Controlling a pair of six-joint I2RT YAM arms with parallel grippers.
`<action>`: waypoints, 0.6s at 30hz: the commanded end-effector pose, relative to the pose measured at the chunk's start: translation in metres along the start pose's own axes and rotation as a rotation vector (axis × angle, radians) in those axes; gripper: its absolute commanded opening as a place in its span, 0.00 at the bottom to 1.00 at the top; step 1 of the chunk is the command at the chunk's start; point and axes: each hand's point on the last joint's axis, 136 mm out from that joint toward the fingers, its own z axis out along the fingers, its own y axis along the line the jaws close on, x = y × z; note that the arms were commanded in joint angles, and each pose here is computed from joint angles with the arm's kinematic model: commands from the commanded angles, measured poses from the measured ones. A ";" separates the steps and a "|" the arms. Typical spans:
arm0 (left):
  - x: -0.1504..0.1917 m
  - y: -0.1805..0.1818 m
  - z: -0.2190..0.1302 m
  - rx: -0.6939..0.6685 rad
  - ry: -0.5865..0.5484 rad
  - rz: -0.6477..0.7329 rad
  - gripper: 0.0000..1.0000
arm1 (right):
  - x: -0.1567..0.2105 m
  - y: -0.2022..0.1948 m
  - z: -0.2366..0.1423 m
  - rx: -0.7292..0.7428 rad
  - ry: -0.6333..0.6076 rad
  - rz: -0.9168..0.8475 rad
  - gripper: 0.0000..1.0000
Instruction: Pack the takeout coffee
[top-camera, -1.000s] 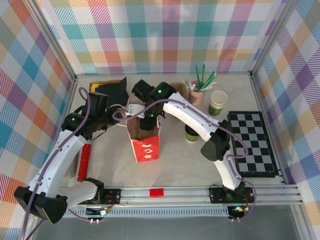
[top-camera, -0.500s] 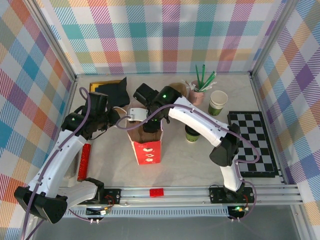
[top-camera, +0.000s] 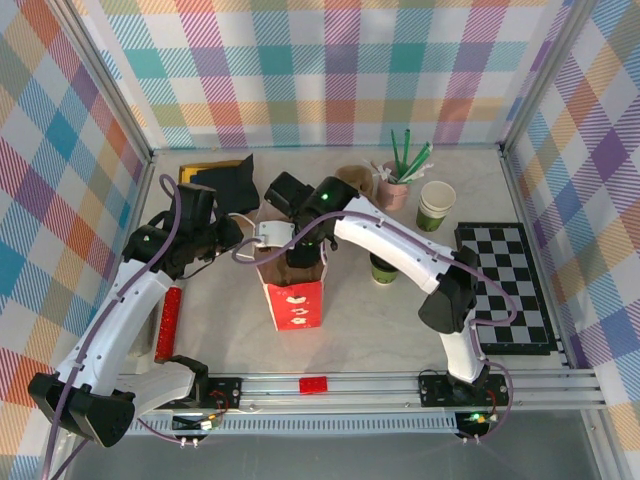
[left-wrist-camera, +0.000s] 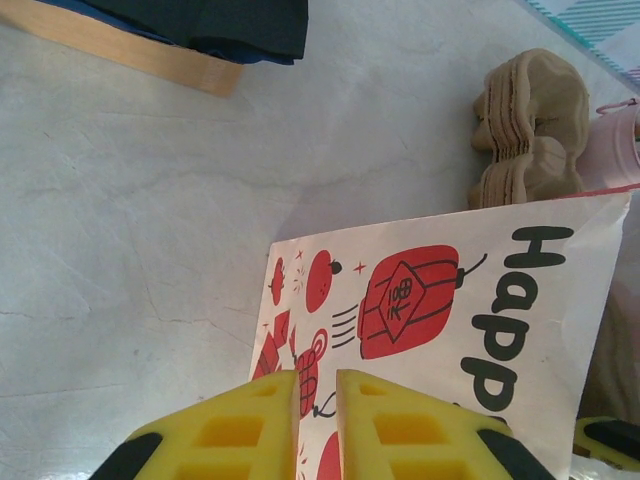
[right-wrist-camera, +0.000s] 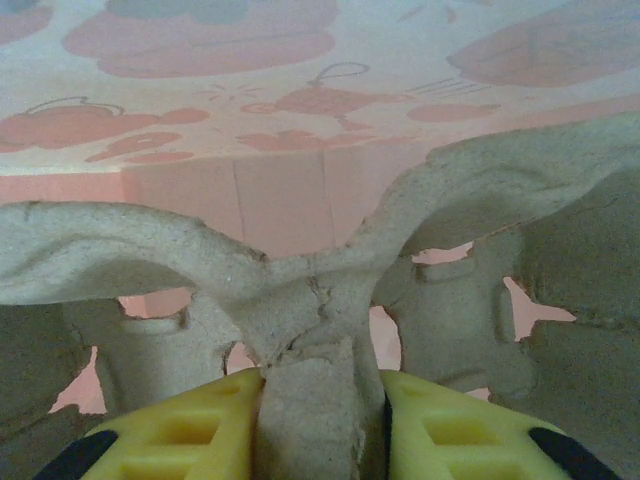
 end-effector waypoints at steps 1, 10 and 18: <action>-0.006 -0.004 -0.006 0.026 -0.016 0.003 0.18 | -0.003 0.003 0.012 -0.016 0.014 -0.027 0.32; -0.010 -0.003 -0.011 0.018 -0.033 0.012 0.18 | 0.001 0.003 0.022 -0.019 0.038 -0.035 0.33; -0.011 -0.002 -0.013 0.008 -0.040 0.015 0.18 | 0.009 0.008 0.037 -0.040 0.065 -0.026 0.33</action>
